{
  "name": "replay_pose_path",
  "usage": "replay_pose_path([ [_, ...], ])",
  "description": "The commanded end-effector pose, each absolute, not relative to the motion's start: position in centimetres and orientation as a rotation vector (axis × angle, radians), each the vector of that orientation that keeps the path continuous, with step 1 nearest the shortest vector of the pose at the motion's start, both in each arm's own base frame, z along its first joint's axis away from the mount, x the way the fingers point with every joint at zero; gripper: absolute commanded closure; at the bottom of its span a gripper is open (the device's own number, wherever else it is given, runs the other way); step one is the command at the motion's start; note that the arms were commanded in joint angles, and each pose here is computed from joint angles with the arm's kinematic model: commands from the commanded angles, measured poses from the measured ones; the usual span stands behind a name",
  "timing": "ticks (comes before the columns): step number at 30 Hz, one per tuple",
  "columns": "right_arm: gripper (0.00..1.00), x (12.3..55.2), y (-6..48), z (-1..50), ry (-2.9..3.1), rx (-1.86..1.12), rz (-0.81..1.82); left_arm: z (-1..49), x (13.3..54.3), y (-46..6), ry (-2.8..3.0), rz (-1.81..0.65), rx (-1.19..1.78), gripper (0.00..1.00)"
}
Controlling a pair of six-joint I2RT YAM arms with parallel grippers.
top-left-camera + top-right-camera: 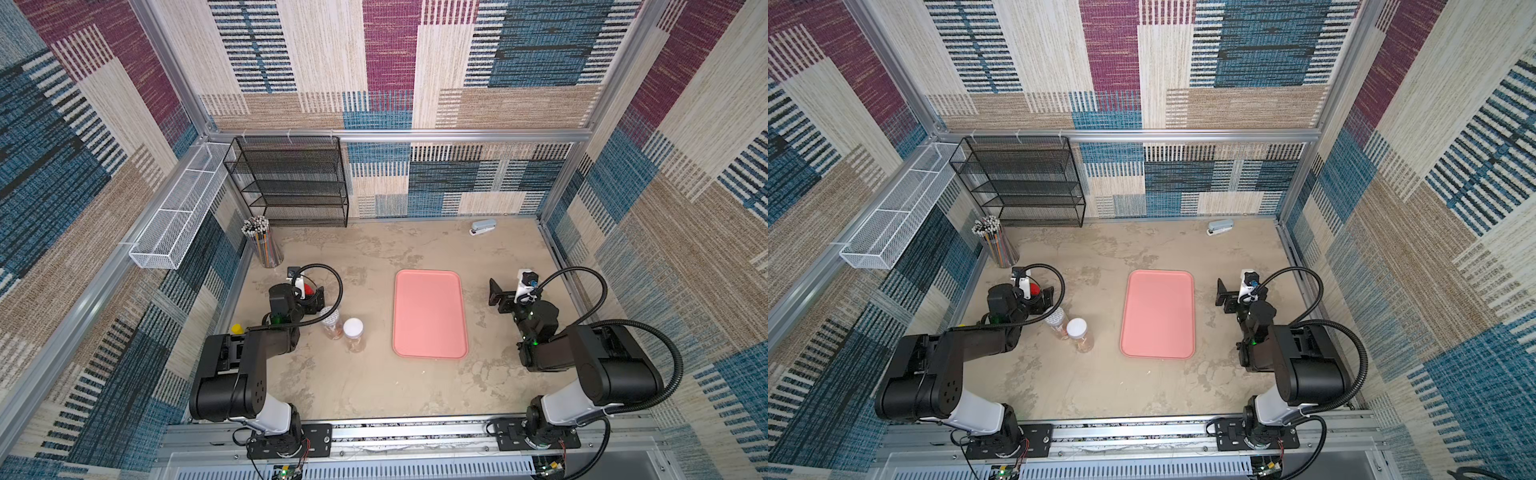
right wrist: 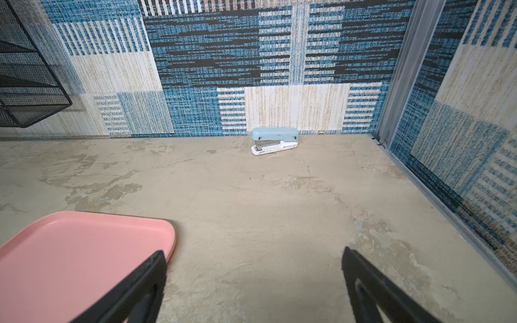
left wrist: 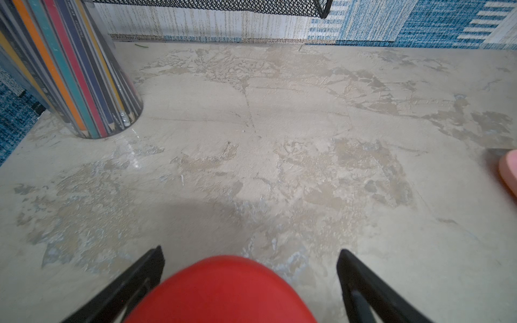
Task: Pour the candies out of the jar
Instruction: Pick up the jar from the center of the board.
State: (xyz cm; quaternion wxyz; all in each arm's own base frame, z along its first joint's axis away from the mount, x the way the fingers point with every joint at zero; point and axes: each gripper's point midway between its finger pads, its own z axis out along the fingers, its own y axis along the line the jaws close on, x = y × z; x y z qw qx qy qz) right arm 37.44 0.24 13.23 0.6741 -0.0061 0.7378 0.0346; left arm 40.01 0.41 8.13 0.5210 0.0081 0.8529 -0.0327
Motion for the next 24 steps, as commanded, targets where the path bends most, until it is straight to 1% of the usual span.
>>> replay_pose_path([
  [1,0.00,37.5,0.3,14.5,1.609,-0.025,0.073,9.0,40.4,0.2,2.005,-0.085,0.041,0.04],
  [4,0.00,38.1,0.0,14.8,1.632,-0.006,0.066,9.0,40.3,0.3,2.003,-0.076,0.035,0.05],
  [9,0.00,40.5,0.0,15.9,1.720,-0.006,0.072,10.3,40.1,0.6,2.055,-0.071,0.003,0.05],
  [11,0.00,40.9,-0.3,16.2,1.736,0.014,0.067,11.0,40.0,0.5,2.062,-0.080,0.010,0.07],
  [15,0.00,41.3,-0.5,16.9,1.765,0.088,0.109,11.3,39.4,0.5,2.056,-0.085,-0.018,0.07],
  [20,0.00,42.1,0.9,17.7,1.831,0.176,0.252,11.4,38.9,0.7,2.074,-0.093,-0.058,0.07],
  [24,0.00,42.0,4.4,18.5,1.892,0.136,0.336,12.9,38.7,1.4,2.076,-0.081,-0.139,0.07],
])
